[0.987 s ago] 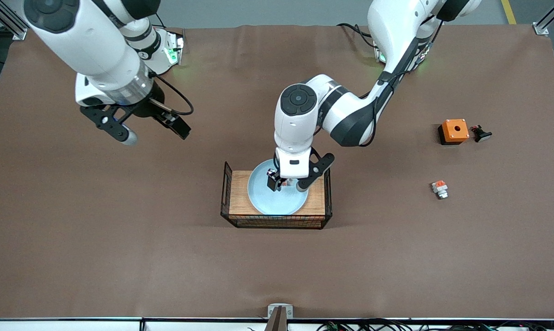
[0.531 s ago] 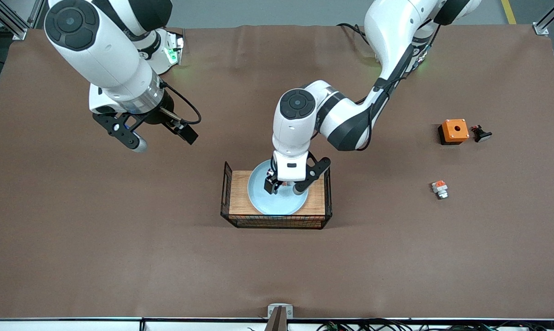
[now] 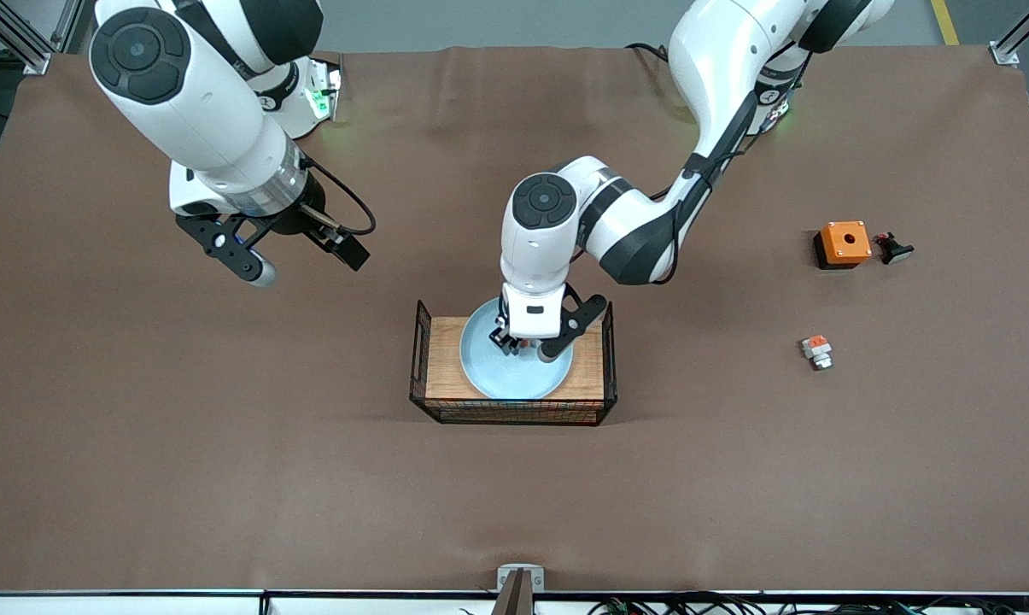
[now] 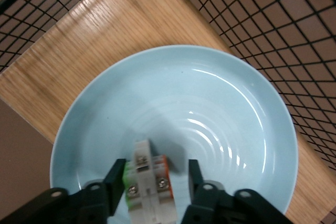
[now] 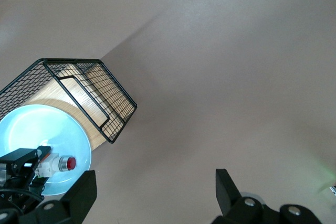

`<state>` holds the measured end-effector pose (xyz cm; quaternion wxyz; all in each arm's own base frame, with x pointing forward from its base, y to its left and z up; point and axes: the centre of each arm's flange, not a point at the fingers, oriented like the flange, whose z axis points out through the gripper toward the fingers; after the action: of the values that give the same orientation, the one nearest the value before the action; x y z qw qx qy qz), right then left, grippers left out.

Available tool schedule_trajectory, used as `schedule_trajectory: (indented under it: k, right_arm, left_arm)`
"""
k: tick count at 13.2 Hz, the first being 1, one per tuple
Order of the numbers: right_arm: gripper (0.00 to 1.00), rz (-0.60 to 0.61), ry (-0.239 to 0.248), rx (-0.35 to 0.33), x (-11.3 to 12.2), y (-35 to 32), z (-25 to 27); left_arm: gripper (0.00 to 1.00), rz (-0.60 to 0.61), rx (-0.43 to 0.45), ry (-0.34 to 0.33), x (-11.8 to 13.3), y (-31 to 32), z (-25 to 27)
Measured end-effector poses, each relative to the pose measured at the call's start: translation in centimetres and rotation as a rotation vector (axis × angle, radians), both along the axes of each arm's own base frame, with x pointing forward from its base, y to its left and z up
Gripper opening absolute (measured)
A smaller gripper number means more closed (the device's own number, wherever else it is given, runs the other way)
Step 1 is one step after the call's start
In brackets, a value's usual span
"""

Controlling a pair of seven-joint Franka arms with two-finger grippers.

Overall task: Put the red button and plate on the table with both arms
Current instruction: 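Grasp the red button on the plate with the left gripper, then lift the button with the left gripper while the right gripper reaches the plate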

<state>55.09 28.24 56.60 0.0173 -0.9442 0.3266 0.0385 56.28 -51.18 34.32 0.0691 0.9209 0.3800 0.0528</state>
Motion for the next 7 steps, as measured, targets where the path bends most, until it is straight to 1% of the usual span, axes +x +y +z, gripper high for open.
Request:
schedule_trajectory:
  k: [1,4,7]
  right_arm:
    - [1.00,0.000,0.002,-0.001,0.0,0.0,-0.1]
    - [1.00,0.004,0.007,-0.003,0.0,0.3,-0.5]
    - [1.00,0.006,0.014,-0.007,-0.6,2.0,-0.9]
  left_arm:
    - [0.35,-0.001,-0.002,-0.002,0.0,-0.1,0.1]
    - [0.34,0.004,-0.018,-0.023,0.4,0.0,1.7]
    - [0.34,0.009,-0.010,-0.044,1.4,2.0,5.9]
